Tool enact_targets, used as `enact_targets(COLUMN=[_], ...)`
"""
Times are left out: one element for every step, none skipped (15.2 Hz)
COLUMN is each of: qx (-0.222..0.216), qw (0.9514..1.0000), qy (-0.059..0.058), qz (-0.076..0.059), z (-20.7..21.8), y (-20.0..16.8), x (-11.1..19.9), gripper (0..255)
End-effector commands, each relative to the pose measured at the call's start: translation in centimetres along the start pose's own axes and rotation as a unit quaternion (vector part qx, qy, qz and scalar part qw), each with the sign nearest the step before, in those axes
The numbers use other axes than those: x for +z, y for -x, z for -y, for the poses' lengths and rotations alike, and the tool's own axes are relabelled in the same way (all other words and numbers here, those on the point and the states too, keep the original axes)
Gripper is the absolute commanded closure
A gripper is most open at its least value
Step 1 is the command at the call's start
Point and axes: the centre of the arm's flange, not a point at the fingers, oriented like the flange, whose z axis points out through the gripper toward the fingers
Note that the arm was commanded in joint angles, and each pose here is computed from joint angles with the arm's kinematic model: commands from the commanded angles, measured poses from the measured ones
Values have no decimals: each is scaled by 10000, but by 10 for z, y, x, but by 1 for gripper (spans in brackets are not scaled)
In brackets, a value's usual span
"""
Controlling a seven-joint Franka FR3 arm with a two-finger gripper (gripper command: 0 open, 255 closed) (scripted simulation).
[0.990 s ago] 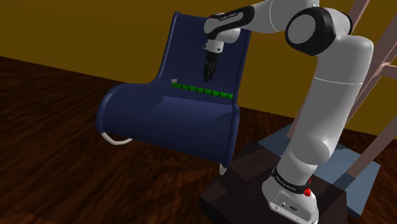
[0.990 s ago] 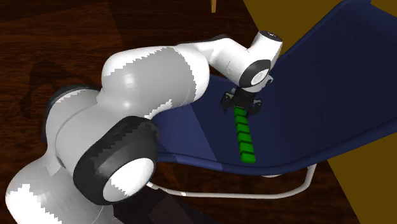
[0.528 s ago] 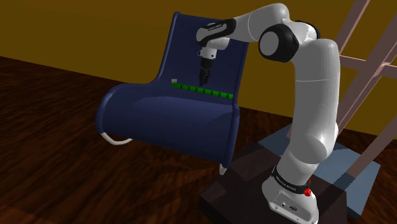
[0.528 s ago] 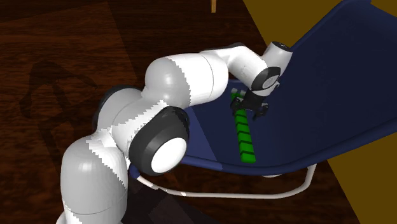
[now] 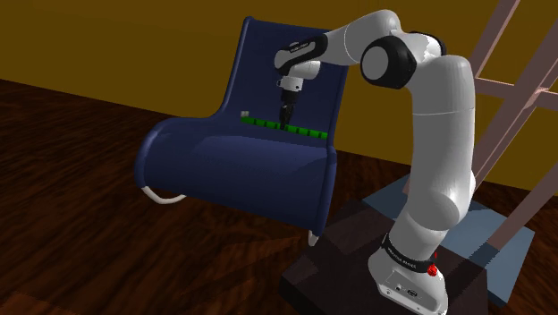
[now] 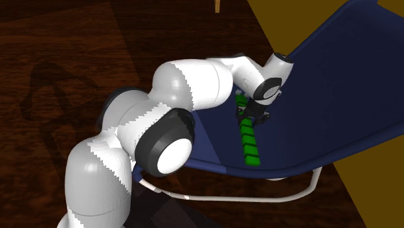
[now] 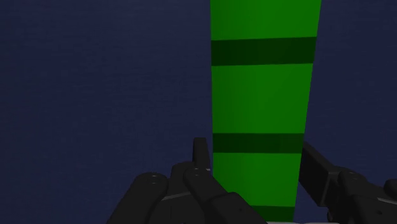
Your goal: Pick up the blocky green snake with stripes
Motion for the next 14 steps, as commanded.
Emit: enact_targets(qx=[-1,-1,-1,-1,-1,-1,-1,-1,-1,-1,-1,-1,-1,-1], qw=[10000,10000,10000,10000,10000,10000,10000,10000,10000,10000,10000,10000,10000,10000], qy=[-2,-2,-2,-2,-2,-2,-2,-2,-2,-2,-1,-2,-2,-2], qz=[0,0,0,0,0,0,0,0,0,0,0,0,0,0], z=[0,0,-1,-1,-1,0,-1,-1,0,1,2,3,4,5], y=[0,0,0,0,0,0,0,0,0,0,0,0,0,0], x=[1,1,1,1,1,1,1,1,1,-5,-10,-15,-20,-25], gripper=[255,255,255,255,255,255,255,255,255,255,255,255,255,255])
